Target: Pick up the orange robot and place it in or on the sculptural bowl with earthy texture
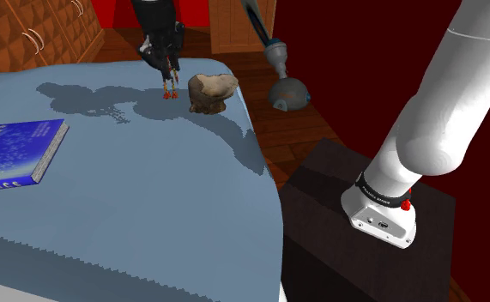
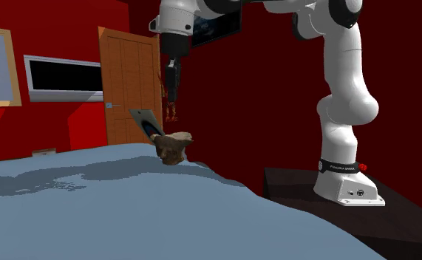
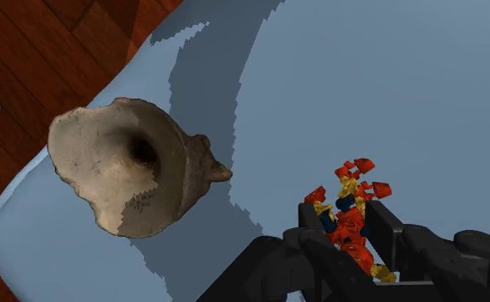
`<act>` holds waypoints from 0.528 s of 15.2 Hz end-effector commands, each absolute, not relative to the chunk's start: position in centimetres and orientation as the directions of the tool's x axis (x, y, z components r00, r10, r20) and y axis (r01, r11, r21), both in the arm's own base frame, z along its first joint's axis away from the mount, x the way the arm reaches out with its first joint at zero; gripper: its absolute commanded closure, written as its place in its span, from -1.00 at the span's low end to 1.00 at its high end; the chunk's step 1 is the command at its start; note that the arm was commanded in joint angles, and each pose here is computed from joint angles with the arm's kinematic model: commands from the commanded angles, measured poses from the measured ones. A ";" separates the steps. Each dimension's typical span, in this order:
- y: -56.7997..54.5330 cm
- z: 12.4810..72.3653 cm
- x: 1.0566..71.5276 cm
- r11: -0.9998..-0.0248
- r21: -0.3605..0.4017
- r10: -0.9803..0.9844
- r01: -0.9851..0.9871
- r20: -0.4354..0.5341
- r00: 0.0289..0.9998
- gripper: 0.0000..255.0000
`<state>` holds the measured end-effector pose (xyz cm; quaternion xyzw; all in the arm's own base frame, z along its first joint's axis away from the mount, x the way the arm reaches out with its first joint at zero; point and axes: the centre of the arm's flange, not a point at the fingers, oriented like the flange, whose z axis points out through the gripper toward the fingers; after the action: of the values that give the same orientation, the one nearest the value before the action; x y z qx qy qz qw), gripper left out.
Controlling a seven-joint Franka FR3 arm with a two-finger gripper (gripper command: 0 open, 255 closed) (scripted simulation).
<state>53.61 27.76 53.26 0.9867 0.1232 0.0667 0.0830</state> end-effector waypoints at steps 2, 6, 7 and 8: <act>23.9 53.2 55.2 -0.956 0.180 0.255 0.233 0.111 0.960 1.00; 19.1 53.2 57.3 -0.956 0.180 0.255 0.233 0.111 0.960 1.00; 17.8 53.1 57.8 -0.956 0.180 0.255 0.233 0.111 0.960 1.00; 16.6 53.1 58.3 -0.956 0.180 0.255 0.233 0.111 0.960 1.00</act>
<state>57.94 17.99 53.27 0.9867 0.1230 0.0666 0.0829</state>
